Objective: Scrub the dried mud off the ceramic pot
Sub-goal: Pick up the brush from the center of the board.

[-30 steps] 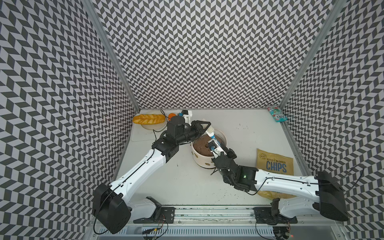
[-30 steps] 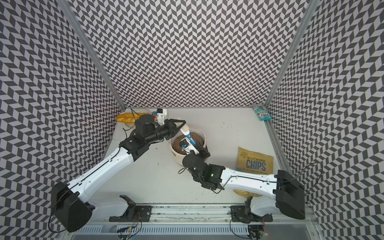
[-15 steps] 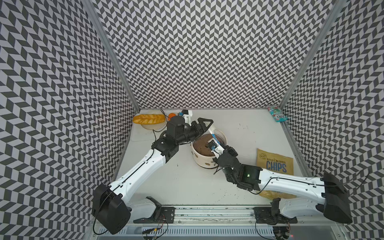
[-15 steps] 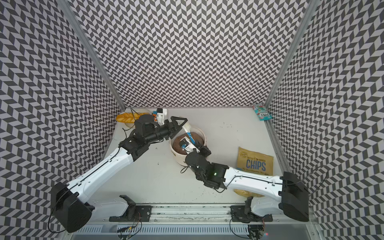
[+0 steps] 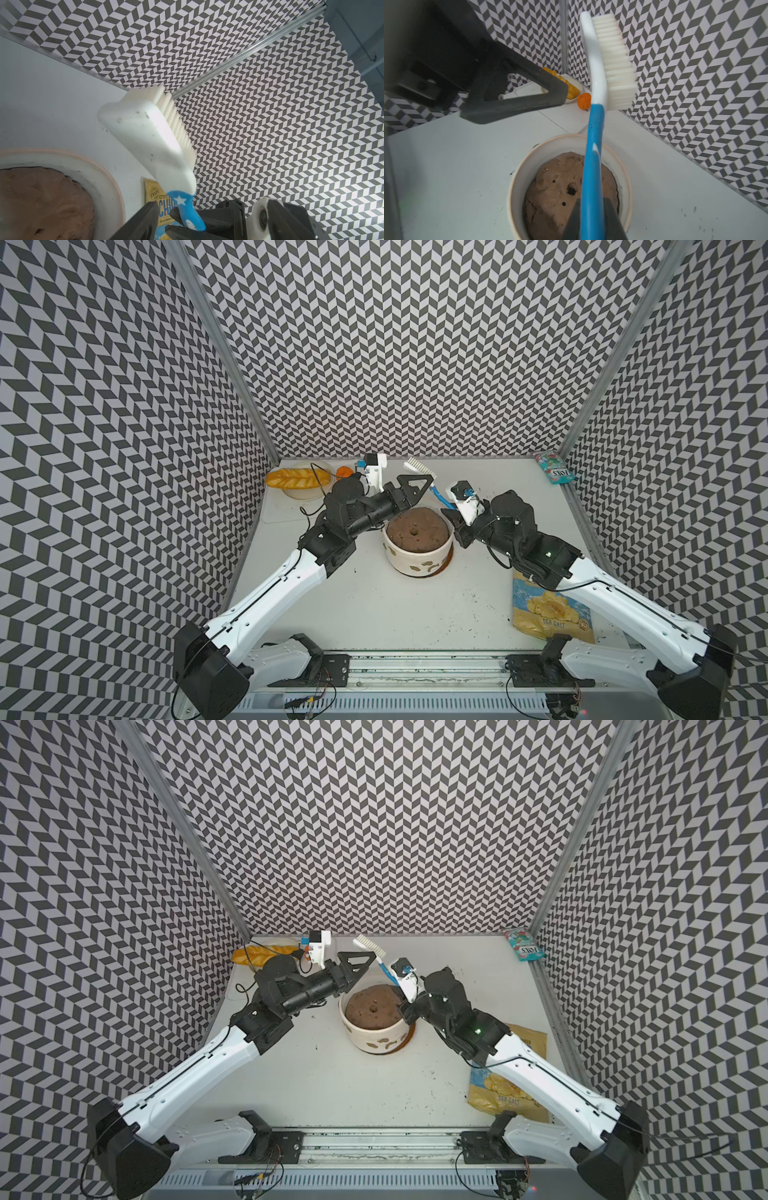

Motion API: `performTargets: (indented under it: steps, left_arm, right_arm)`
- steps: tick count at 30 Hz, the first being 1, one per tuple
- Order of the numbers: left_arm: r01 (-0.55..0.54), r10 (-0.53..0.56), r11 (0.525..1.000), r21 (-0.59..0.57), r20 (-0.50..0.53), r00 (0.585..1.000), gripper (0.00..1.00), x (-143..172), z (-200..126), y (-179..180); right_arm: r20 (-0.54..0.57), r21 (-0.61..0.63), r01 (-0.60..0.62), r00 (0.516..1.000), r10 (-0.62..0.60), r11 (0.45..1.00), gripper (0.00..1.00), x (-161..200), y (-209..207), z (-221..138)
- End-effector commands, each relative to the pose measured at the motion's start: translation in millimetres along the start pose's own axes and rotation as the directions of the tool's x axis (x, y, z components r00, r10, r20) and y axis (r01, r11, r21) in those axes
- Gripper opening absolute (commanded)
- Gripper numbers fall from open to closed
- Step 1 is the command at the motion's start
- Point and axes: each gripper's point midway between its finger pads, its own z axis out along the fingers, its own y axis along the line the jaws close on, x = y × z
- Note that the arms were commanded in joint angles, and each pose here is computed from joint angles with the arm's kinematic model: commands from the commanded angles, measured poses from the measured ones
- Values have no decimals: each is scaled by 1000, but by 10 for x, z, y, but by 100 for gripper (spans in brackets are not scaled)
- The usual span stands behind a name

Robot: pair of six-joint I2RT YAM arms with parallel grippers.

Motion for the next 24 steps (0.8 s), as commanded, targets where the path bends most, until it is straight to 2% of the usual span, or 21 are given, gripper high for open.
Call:
performTargets:
  steps: [1, 7, 10, 20, 23, 24]
  left_arm:
    - [7, -7, 1000, 5, 27, 1000, 81, -25, 7, 34]
    - [5, -5, 1000, -7, 42, 999, 68, -57, 47, 78]
    - [19, -19, 1000, 9, 60, 998, 56, -82, 35, 59]
    - [31, -30, 999, -22, 37, 999, 30, -32, 54, 182]
    - [57, -57, 998, -7, 33, 998, 27, -32, 55, 174]
    - [75, -75, 997, -1, 31, 997, 26, -36, 49, 173]
  right_arm:
    - [58, -167, -44, 997, 54, 985, 0, -231, 206, -106]
    - [45, -216, -49, 997, 61, 975, 0, -245, 259, -132]
    - [34, -216, -52, 998, 60, 975, 0, -211, 260, -127]
    - [58, -224, -50, 996, 64, 973, 0, -223, 224, -160]
    - [101, -217, -46, 992, 70, 975, 29, -262, 215, -207]
    - [121, -220, -50, 990, 78, 974, 34, -267, 220, -229]
